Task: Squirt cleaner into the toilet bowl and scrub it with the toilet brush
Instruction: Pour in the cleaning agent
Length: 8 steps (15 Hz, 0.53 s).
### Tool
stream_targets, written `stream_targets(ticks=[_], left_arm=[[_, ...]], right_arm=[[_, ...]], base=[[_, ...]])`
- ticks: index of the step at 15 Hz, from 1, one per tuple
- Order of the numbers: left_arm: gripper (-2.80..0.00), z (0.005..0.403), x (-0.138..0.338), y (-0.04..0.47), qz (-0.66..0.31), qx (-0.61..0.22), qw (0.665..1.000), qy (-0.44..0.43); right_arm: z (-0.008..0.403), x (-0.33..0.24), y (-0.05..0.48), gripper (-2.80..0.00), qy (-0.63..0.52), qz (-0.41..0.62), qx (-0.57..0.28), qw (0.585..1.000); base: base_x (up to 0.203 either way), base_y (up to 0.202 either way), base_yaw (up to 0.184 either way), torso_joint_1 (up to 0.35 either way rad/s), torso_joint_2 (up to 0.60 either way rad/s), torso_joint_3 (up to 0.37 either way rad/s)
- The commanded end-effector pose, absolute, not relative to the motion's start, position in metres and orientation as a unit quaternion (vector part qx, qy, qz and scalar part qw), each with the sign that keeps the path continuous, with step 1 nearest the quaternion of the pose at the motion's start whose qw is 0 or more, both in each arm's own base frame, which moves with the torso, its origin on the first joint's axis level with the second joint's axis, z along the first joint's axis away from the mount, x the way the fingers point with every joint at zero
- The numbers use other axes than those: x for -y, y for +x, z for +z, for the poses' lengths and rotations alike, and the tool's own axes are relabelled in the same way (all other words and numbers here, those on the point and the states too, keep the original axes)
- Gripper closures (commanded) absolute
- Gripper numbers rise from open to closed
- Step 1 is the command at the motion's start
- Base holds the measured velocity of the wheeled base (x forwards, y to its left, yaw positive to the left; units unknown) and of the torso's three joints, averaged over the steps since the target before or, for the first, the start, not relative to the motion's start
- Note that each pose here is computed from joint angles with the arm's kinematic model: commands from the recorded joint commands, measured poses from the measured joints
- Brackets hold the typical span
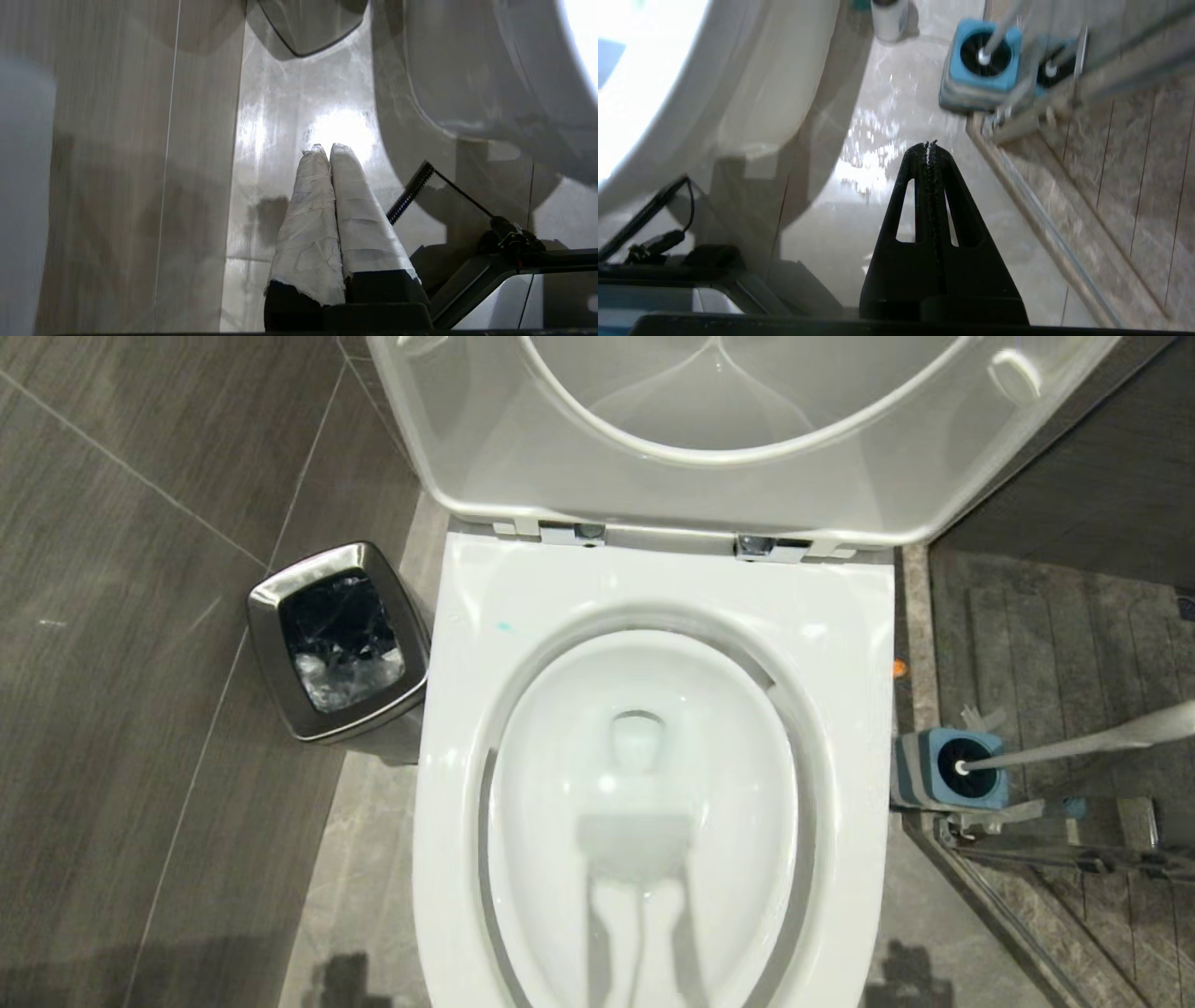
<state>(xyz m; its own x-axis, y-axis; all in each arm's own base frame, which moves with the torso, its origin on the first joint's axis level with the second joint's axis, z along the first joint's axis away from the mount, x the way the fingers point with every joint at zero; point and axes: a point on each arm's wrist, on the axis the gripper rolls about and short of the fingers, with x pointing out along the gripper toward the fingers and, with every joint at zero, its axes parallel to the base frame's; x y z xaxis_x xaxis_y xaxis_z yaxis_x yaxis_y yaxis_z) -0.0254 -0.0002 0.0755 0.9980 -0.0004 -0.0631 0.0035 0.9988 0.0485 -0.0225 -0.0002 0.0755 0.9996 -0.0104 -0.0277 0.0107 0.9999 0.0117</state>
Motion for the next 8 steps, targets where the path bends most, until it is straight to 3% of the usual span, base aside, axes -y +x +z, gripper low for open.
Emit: stream_targets(ticks=[1, 8], left_arm=[[0.00, 0.0752, 0.0002, -0.0254, -0.001, -0.032, 0.999, 0.024], [0.00, 0.0756, 0.0002, -0.0255, -0.001, -0.031, 0.999, 0.023]], right_arm=[[0.0755, 0.0002, -0.0223, 0.00, 0.006, -0.005, -0.015, 1.000], [0.0750, 0.0002, -0.0233, 0.00, 0.007, -0.005, -0.005, 1.000]], base=[[0.137, 0.000, 0.000, 0.021, 0.01, -0.007], [0.000, 0.000, 0.000, 0.000, 0.00, 0.000]])
